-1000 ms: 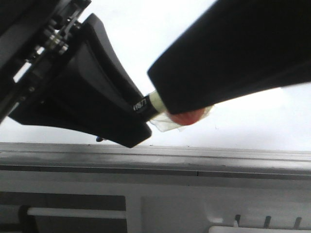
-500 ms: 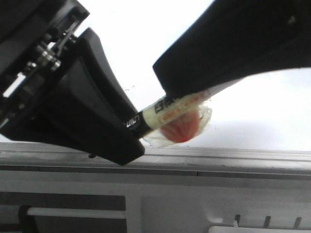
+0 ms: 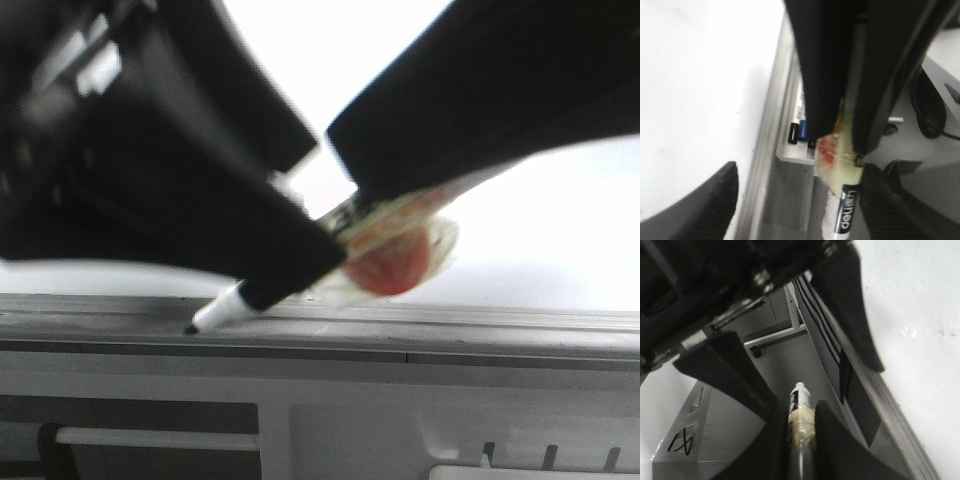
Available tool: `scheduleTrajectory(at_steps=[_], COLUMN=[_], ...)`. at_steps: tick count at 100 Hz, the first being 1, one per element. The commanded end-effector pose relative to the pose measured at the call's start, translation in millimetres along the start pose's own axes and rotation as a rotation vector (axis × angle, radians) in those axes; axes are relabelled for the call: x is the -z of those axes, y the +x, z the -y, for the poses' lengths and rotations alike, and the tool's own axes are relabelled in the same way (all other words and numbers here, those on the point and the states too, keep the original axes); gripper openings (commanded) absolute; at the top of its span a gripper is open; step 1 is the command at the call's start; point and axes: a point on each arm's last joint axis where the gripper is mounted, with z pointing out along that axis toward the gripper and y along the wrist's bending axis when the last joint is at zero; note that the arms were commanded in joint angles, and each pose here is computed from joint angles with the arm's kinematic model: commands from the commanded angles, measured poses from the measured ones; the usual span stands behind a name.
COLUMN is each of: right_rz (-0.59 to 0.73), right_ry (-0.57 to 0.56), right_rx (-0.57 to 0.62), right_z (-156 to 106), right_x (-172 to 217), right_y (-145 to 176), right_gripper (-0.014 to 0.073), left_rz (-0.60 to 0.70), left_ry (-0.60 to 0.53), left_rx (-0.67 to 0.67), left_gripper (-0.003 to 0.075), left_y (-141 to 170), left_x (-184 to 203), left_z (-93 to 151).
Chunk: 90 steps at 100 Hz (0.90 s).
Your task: Write number 6 on whiteboard
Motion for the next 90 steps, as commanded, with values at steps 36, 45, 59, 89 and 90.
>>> scheduleTrajectory(at_steps=[36,45,59,89,90], right_rz=[0.055,0.158,0.217,0.194,0.198], right_ry=[0.236,0.290,0.383,0.458,0.466], right_rx=[0.062,0.095,0.193,0.196,0.188], right_z=[-10,-9,0,26,28], right_x=[79,88,86,57,58], right_y=[2,-5,-15,-29,-31], right_gripper=[-0.0052,-0.0052,-0.0052,-0.0052,-0.0052], left_rz=[0.429,0.474,0.554,0.563,0.562], left_ry=[-0.399,-0.484,-0.573,-0.563,-0.561], left_rx=[0.294,0.341,0.465,0.532,0.532], left_gripper=[0.0318,0.0217,-0.0001,-0.0019,-0.0019], left_y=[16,38,65,76,76], left_x=[122,129,129,123,123], left_z=[18,27,34,38,38])
